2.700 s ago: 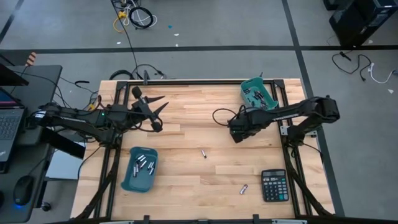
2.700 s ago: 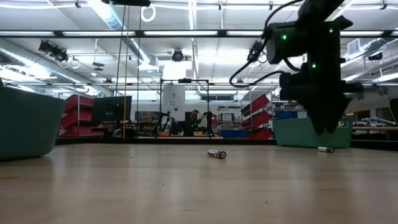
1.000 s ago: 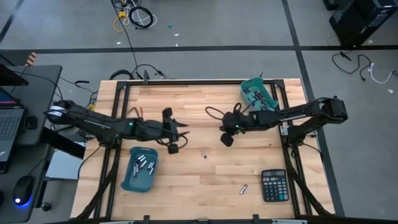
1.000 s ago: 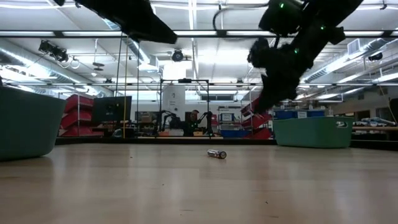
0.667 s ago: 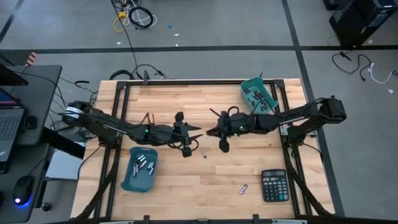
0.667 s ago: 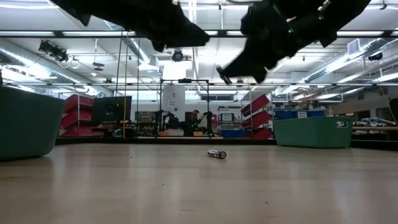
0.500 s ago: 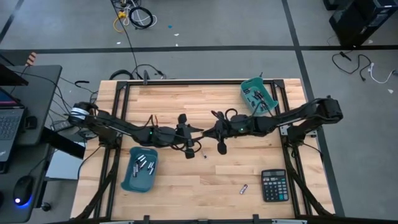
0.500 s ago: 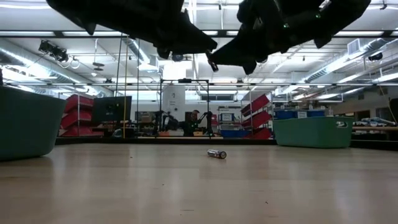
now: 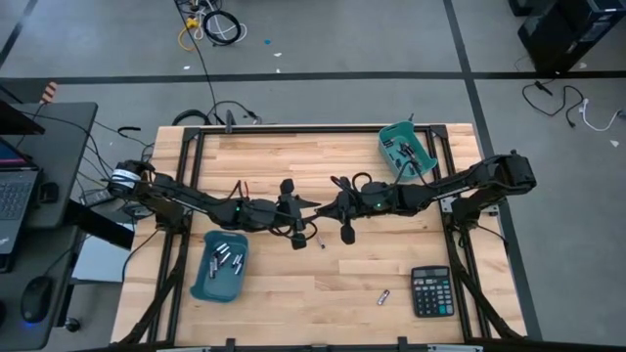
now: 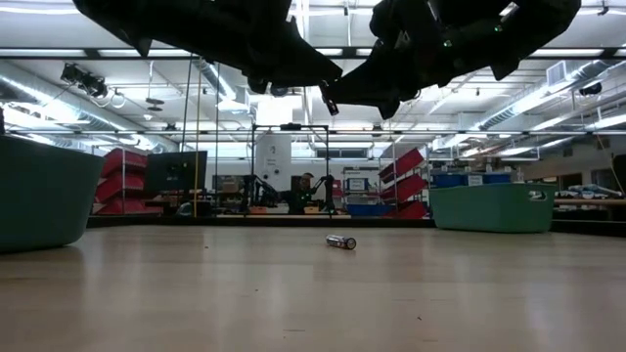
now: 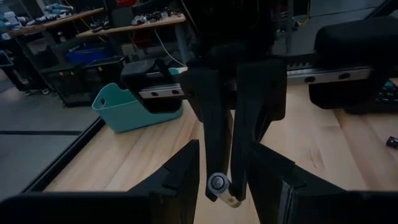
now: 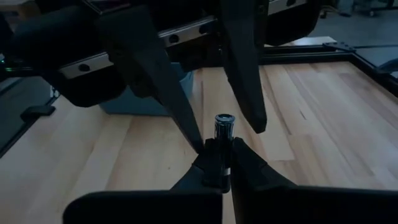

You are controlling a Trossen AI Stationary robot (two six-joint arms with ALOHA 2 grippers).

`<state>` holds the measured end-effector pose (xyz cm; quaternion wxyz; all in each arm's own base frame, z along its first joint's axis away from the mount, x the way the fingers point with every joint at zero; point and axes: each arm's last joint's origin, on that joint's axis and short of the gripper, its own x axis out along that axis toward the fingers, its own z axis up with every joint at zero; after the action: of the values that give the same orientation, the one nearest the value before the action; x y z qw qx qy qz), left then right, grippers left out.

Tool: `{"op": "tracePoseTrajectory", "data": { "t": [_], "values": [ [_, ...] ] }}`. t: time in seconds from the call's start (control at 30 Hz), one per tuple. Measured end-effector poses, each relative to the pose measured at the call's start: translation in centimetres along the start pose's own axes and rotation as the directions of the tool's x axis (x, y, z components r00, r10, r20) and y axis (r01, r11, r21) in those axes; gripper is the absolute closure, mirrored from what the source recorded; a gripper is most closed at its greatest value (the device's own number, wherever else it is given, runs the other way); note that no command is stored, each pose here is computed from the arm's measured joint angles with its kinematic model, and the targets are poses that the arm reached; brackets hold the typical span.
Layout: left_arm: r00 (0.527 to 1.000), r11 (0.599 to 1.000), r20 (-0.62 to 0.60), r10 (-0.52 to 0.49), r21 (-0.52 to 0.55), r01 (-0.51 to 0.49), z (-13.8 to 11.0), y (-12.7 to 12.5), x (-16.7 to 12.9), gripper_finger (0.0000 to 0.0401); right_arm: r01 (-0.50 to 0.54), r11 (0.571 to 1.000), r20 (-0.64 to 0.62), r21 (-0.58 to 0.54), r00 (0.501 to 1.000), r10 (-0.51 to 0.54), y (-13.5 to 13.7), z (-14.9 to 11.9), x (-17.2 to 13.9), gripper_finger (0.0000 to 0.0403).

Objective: Sort batteries
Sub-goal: Put the silver battery into the blue bin

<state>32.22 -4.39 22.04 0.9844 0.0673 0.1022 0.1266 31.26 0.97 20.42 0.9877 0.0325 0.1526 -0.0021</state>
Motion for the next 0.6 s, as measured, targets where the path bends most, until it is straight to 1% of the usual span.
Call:
{"op": "tracePoseTrajectory", "data": {
  "t": [0.17, 0.27, 0.4, 0.6],
  "values": [
    [1.000, 1.000, -0.001, -0.005, 0.001, 0.005, -0.01, -0.01, 0.00, 0.0276, 0.000, 1.000, 0.004, -0.004, 1.000, 0.000, 0.00, 0.04, 0.00, 0.0402],
    [1.000, 1.000, 0.001, -0.017, 0.002, 0.017, 0.01, -0.04, -0.01, 0.0285, -0.001, 1.000, 0.015, -0.008, 1.000, 0.001, 0.01, 0.14, 0.00, 0.0402],
    [1.000, 1.000, 0.002, -0.024, 0.010, 0.024, 0.06, -0.17, -0.09, 0.0318, -0.011, 1.000, 0.029, -0.027, 1.000, 0.012, 0.25, 0.23, -0.02, 0.0402],
    [0.999, 0.997, 0.028, -0.033, 0.070, 0.031, 0.35, -0.57, -0.29, 0.0381, -0.022, 0.999, 0.050, -0.030, 0.998, 0.024, 0.41, 0.42, -0.04, 0.0402]
  ]
}}
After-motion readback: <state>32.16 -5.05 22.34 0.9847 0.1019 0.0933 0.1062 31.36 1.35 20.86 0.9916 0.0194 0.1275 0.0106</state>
